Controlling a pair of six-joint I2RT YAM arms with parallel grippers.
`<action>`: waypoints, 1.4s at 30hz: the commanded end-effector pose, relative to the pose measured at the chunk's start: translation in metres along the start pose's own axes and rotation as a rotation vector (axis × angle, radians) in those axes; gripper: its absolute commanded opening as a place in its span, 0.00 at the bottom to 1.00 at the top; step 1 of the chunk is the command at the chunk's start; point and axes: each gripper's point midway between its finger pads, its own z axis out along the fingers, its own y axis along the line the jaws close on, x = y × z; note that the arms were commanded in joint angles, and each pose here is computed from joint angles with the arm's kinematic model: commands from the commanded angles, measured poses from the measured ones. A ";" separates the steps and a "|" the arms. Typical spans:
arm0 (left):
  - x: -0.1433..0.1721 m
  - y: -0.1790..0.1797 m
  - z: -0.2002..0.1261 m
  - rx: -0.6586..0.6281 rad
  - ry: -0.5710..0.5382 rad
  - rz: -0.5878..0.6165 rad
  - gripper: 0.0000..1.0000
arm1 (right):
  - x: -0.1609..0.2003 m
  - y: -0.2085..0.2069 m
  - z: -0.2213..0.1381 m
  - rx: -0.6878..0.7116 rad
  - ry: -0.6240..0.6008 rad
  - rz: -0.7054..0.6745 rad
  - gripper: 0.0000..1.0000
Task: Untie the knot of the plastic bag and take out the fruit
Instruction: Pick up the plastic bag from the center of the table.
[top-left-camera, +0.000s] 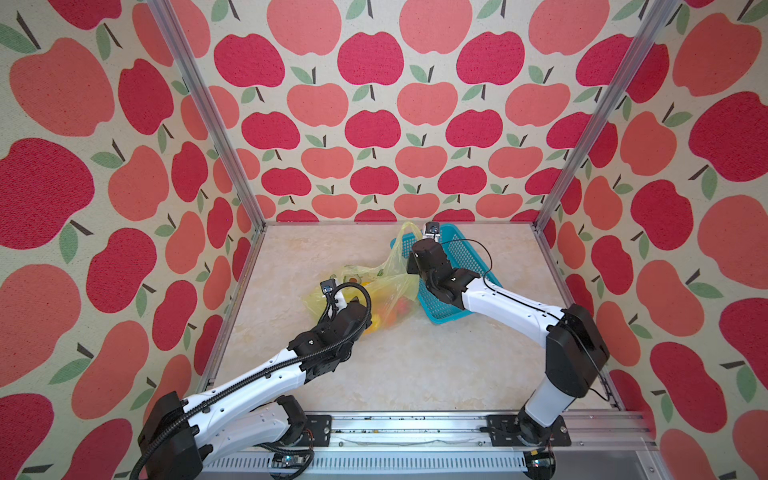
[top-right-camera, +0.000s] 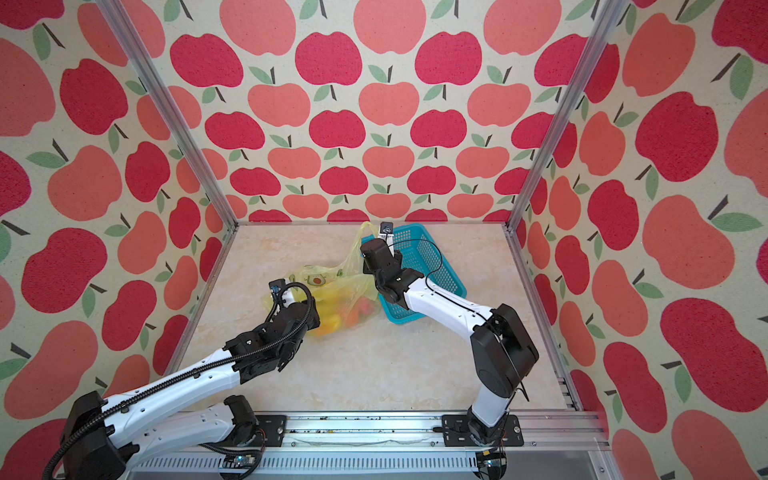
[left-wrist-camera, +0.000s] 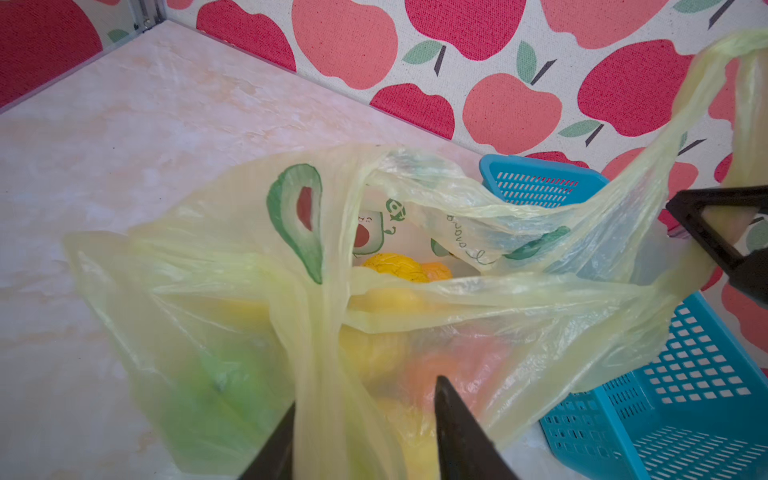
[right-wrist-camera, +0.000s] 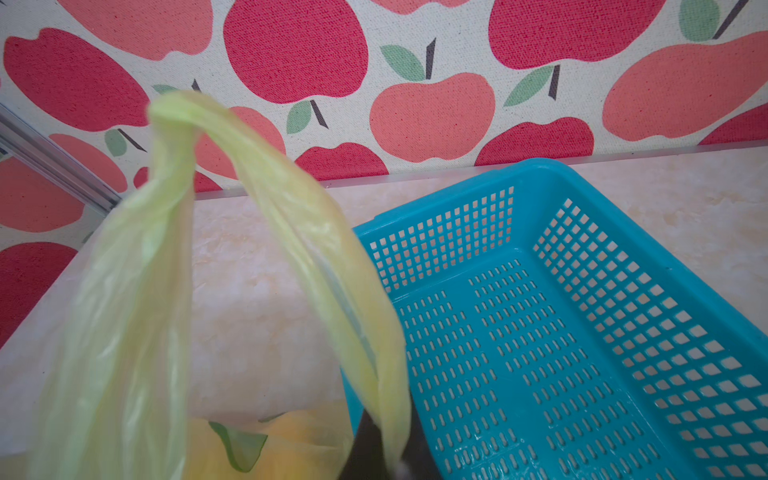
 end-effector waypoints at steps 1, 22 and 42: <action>-0.026 -0.003 -0.004 0.031 -0.024 0.016 0.03 | 0.001 -0.007 -0.011 -0.008 -0.006 0.035 0.00; -0.177 0.013 0.019 0.171 0.075 -0.109 0.00 | -0.026 0.013 -0.019 -0.104 -0.063 -0.003 0.00; -0.226 0.041 0.004 0.156 0.078 -0.163 0.00 | -0.089 0.108 0.007 -0.279 -0.290 -0.116 0.00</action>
